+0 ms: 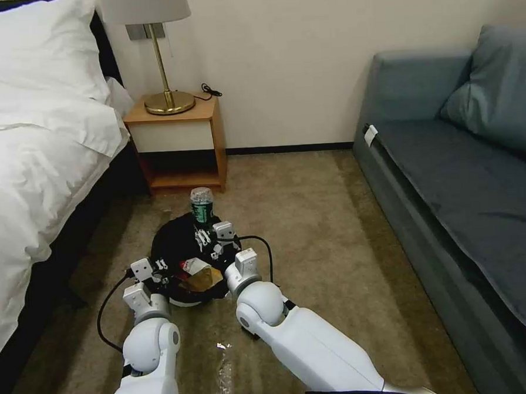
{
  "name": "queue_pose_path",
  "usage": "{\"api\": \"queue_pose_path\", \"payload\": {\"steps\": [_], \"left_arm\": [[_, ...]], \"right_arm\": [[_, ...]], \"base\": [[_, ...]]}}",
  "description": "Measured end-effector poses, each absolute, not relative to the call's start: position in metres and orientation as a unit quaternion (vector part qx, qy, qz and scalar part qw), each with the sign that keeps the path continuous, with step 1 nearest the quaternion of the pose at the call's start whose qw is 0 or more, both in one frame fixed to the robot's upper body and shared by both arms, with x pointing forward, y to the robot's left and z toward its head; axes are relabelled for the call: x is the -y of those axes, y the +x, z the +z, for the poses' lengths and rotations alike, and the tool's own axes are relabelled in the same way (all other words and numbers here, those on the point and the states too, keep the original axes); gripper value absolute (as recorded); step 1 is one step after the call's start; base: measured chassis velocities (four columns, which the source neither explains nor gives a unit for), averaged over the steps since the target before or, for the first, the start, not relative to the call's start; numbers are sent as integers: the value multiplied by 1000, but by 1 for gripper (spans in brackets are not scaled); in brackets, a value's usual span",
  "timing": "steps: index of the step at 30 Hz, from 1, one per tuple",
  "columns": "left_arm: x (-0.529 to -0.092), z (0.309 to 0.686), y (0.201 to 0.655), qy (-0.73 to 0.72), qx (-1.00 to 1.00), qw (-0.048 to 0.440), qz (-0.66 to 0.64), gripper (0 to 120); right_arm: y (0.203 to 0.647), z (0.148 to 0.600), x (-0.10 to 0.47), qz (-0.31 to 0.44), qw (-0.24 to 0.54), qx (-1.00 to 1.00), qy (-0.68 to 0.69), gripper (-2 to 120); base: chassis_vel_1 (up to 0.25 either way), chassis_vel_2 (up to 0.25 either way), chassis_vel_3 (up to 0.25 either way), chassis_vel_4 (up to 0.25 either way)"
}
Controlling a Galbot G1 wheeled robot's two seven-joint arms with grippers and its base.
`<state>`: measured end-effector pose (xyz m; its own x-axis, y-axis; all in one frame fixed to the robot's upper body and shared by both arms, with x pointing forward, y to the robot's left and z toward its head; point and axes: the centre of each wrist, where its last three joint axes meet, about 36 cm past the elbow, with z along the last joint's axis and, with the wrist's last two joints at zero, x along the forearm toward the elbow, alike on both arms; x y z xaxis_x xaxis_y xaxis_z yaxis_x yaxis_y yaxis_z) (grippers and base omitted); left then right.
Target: Pick up the trash bin, then pick up the garbage on the floor and place it into the trash bin.
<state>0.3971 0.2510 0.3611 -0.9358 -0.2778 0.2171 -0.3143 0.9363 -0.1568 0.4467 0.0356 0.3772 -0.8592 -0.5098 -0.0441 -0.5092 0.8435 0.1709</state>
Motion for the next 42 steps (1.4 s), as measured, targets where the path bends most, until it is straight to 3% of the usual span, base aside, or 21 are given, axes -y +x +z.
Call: {"api": "queue_pose_path", "payload": {"steps": [2,3,10,20,30,37,42], "left_arm": [[-251,361,397,151,979,97,95,5],[-251,360,397,152,979,98,95,5],[-251,361,398,152,979,96,95,5],[-251,362,399,152,979,95,95,5],[-255,363,401,154,979,94,96,5],[-258,365,400,156,979,91,99,5],[-263,368,398,158,979,88,98,5]], "right_arm": [[446,377,-36,-88,2,960,266,64],[445,377,-36,-89,2,960,267,73],[445,377,-37,-88,2,960,267,94],[454,384,-31,-87,-9,962,259,95],[491,424,-6,-104,-28,969,222,100],[512,426,19,-93,-32,977,189,100],[530,411,54,-65,9,989,129,100]], "base": [[0,0,0,0],[0,0,0,0],[0,0,0,0],[0,0,0,0],[0,0,0,0],[0,0,0,0],[0,0,0,0]]}}
